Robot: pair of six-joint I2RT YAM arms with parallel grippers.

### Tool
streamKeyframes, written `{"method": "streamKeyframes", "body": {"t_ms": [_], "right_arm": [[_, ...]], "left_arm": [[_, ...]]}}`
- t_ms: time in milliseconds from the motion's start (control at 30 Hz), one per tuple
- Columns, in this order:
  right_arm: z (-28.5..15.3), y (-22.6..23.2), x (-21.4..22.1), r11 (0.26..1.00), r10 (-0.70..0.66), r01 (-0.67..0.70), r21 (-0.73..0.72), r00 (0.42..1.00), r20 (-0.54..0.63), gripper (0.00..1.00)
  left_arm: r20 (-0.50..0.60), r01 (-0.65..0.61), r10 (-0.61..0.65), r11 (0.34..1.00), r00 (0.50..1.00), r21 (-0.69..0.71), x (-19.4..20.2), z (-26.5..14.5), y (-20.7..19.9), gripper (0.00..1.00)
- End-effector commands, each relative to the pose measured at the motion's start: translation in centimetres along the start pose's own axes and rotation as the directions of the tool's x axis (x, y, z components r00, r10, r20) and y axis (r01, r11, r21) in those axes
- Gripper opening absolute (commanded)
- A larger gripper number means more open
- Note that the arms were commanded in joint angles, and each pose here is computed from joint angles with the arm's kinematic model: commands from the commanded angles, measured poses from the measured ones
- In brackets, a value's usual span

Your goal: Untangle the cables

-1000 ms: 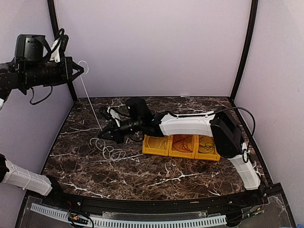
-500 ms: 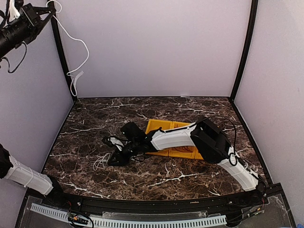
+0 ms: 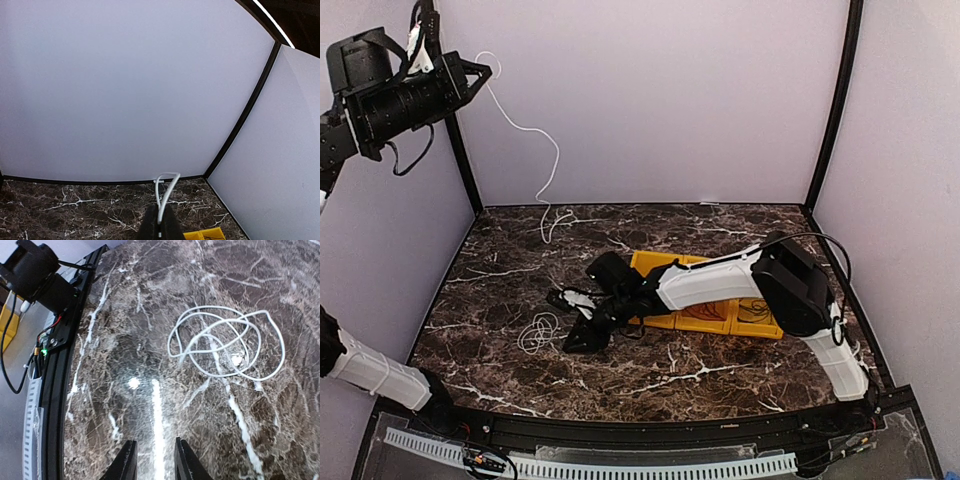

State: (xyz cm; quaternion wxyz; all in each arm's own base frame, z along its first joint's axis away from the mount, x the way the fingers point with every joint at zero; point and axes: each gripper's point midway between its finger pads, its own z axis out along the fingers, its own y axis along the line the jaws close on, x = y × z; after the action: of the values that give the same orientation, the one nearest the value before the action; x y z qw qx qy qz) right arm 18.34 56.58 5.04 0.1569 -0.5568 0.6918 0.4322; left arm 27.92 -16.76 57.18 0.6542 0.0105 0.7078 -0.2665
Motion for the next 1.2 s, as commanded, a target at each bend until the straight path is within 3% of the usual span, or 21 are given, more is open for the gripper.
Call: {"method": "streamKeyframes", "body": {"t_ms": [0,300,500,667,833,967,1167], "right_arm": [[-4.6,3.0,-2.9,0.986,-0.163,0.161,0.050,0.986,0.045,0.29],[-9.2,5.6,1.1,0.958,-0.275,0.277,0.075,0.961,-0.036,0.34],[-17.1,6.9,0.6,0.910,-0.372,0.362,0.200,0.928,0.016,0.40],[-24.6,4.2,1.5,0.926,-0.288,0.259,0.274,0.955,0.071,0.40],[-32.4,0.1,3.5,0.883,-0.201,0.106,0.457,0.965,0.166,0.40],[-38.6,-4.0,6.4,0.786,-0.114,-0.102,0.609,0.945,0.306,0.40],[-45.3,-6.8,9.5,0.653,-0.096,-0.247,0.716,0.911,0.401,0.40]], "left_arm": [[0.094,-0.007,0.008,1.000,0.996,-0.004,-1.7,-1.4,0.5,0.00],[0.028,-0.037,0.036,0.999,0.999,0.022,2.2,1.8,0.1,0.00],[-0.079,-0.082,0.086,0.995,0.993,0.053,5.3,4.4,-0.7,0.00],[-0.196,-0.072,0.104,0.984,0.975,0.166,9.3,6.5,-2.6,0.00],[-0.241,-0.036,0.096,0.970,0.966,0.241,12.4,8.7,-4.0,0.00],[-0.281,0.003,0.091,0.947,0.955,0.320,14.4,10.2,-5.9,0.00],[-0.314,0.022,0.099,0.933,0.944,0.360,17.3,12.6,-7.4,0.00]]}}
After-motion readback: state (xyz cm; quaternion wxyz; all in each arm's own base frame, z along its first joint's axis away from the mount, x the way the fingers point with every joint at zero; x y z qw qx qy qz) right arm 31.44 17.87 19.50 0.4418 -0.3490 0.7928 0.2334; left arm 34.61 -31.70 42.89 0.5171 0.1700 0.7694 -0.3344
